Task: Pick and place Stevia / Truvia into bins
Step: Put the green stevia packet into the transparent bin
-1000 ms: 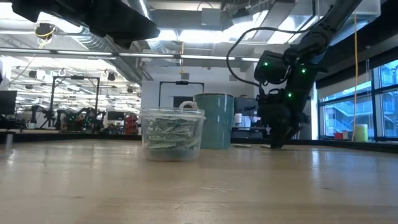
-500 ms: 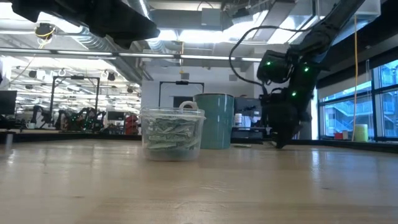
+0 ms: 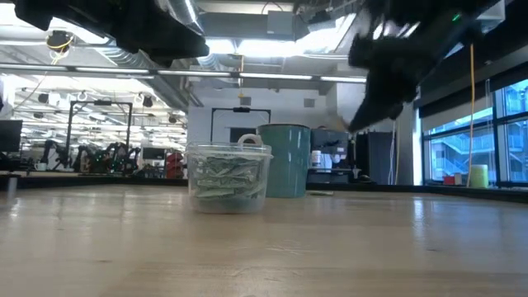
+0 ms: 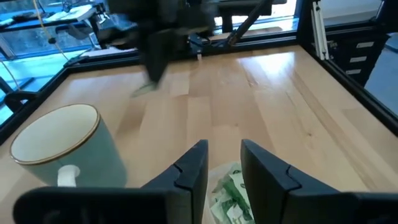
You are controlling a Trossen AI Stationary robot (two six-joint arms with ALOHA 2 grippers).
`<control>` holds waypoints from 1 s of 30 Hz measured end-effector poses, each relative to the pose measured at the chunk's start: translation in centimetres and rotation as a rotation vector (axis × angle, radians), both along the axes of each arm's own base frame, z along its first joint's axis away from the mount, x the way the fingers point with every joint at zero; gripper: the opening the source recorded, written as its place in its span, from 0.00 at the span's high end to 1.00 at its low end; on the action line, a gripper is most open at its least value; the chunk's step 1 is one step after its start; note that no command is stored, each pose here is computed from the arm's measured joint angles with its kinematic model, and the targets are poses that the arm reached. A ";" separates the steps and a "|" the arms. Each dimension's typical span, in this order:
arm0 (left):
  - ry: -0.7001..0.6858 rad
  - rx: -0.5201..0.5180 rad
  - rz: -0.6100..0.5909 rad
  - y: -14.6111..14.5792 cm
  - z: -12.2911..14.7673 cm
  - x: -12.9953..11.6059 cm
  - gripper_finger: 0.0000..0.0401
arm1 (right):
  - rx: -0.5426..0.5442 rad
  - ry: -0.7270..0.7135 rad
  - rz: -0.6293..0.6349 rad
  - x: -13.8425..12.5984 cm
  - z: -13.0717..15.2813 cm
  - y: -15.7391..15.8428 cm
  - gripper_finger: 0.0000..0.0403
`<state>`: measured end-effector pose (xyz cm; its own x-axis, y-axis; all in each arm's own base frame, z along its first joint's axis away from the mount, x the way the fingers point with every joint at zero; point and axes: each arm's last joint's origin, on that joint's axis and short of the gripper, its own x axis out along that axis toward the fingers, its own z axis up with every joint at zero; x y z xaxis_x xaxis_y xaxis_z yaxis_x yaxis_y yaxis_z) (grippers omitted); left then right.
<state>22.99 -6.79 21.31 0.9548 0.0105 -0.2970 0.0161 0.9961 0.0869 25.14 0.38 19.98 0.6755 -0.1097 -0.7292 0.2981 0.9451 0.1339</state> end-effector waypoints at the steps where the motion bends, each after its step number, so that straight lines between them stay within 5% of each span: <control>1: 0.003 0.000 -0.002 0.0 0.0 0.0 0.77 | 0.001 -0.025 0.045 0.1 0.2 1.2 1.00; 13: 0.015 0.006 0.003 0.0 -0.1 0.0 0.77 | -0.129 -0.087 0.305 5.7 3.5 8.7 1.00; 24: 0.068 0.008 0.007 0.1 -0.6 -0.2 0.77 | -0.281 0.025 0.457 13.2 1.1 11.1 1.00; 30: 0.098 0.004 0.008 0.1 -0.9 -0.3 0.78 | -0.282 0.077 0.460 15.0 -0.6 11.6 0.98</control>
<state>22.66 -6.69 20.41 0.9212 0.0195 -0.3885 0.0166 0.9959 0.0892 40.16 12.00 19.35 0.6455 -0.0140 -0.7636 -0.1557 0.9764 -0.1496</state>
